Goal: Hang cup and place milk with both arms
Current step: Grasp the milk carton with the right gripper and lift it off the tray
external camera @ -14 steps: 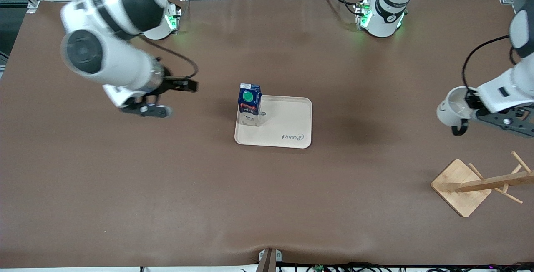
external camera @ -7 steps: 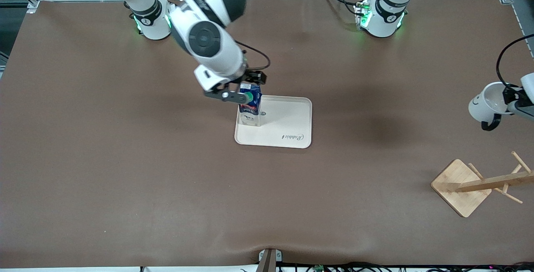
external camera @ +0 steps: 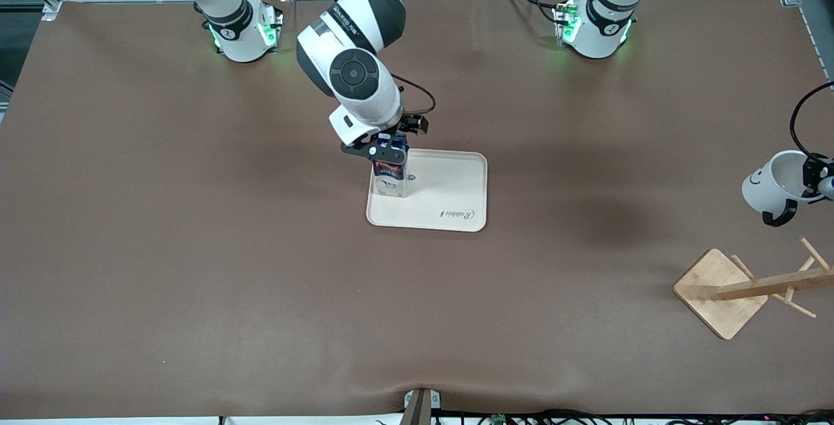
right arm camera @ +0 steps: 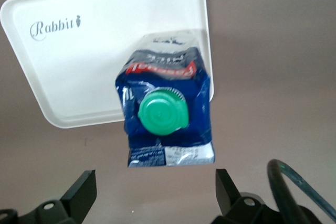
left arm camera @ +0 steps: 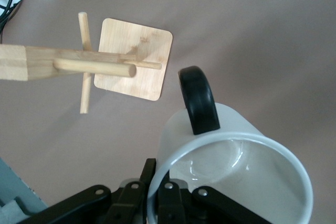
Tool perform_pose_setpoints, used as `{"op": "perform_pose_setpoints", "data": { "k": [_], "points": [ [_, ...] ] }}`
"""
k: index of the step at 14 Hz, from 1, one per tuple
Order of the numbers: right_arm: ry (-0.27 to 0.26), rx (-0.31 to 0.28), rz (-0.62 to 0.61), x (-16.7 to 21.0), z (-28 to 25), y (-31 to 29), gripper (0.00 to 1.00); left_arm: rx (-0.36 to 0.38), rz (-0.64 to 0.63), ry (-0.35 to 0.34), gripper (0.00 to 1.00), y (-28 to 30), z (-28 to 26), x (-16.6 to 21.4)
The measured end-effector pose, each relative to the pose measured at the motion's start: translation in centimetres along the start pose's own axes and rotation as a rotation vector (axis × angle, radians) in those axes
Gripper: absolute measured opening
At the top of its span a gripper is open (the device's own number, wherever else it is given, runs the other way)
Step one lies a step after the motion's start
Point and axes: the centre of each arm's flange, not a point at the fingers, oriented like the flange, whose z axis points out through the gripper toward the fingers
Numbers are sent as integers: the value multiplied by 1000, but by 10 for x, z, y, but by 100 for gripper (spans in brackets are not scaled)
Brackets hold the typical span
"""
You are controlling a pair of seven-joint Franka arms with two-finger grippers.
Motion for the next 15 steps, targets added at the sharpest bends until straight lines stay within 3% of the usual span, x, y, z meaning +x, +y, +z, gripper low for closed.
{"op": "perform_pose_setpoints", "data": {
  "k": [6,10,13,15],
  "points": [
    [38,24,13,16,18,-3,100,1,-11,42,5,-23,0,4],
    [67,-36,-1,26,39,1,100,8,-11,64,5,-29,7,8],
    [75,-40,-3,28,38,1,73,15,-15,83,5,-36,12,11],
    [81,-30,1,31,32,1,70,16,-17,93,5,-40,15,12]
  ]
}}
